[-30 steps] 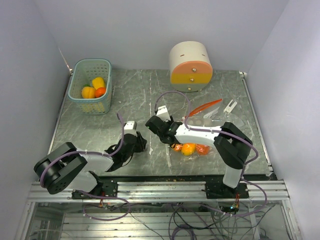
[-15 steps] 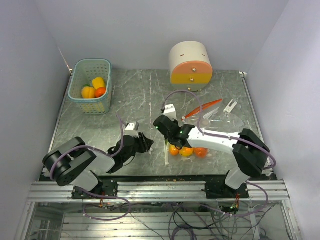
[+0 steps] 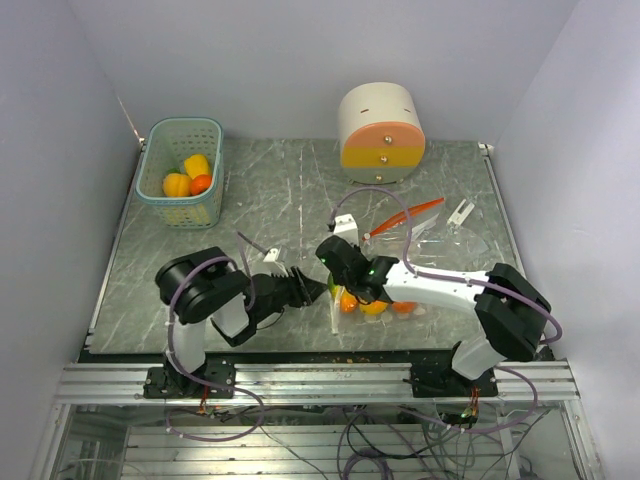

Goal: Open the zip-top bag and remove the fake food
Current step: Open the zipper of the food storage bag at the center of the board, then pick up the fake fruit from the zipper food storage bag.

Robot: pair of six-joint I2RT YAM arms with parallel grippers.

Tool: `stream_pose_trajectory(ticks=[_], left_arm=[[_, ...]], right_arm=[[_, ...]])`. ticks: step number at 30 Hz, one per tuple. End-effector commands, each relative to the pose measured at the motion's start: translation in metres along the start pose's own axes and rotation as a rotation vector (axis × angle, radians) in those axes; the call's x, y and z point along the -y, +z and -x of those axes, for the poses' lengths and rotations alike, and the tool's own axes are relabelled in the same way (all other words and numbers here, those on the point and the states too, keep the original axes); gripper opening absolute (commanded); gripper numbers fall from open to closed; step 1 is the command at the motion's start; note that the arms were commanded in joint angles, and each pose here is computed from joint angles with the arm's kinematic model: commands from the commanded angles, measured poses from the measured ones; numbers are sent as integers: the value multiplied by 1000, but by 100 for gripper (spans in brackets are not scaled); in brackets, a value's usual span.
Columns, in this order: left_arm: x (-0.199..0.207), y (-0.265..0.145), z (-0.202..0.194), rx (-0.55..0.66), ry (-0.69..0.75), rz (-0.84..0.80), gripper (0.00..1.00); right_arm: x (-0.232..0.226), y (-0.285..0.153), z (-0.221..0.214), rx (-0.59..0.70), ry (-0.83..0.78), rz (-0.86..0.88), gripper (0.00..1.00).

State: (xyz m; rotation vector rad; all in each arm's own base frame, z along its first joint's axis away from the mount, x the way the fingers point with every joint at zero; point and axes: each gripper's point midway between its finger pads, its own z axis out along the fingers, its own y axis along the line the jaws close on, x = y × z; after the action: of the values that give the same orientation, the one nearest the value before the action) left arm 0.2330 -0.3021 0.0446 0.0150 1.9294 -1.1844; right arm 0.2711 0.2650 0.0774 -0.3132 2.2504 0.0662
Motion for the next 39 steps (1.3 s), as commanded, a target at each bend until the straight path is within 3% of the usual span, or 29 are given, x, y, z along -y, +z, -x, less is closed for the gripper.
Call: stream_pose_trajectory(ticks=[1,13,23,32,39], left_arm=[[38,3,9,63,-75,-180,59],[58,7,6,50,-102,-235,63],[83,8,-23,18,-109,-260,65],[71,12,-19,64,-158,-206,87],[73,21,-22,54,-170,-216,92]], right_arm=[[13,1,-9,-7,0,-26,0],[29,-3,-26,-20,2,-44,0],[29,4,-46,-58,40,-8,0],[17,-4,-52,-49,85,99,0],[8,-13,-49,-25,115,182,0]])
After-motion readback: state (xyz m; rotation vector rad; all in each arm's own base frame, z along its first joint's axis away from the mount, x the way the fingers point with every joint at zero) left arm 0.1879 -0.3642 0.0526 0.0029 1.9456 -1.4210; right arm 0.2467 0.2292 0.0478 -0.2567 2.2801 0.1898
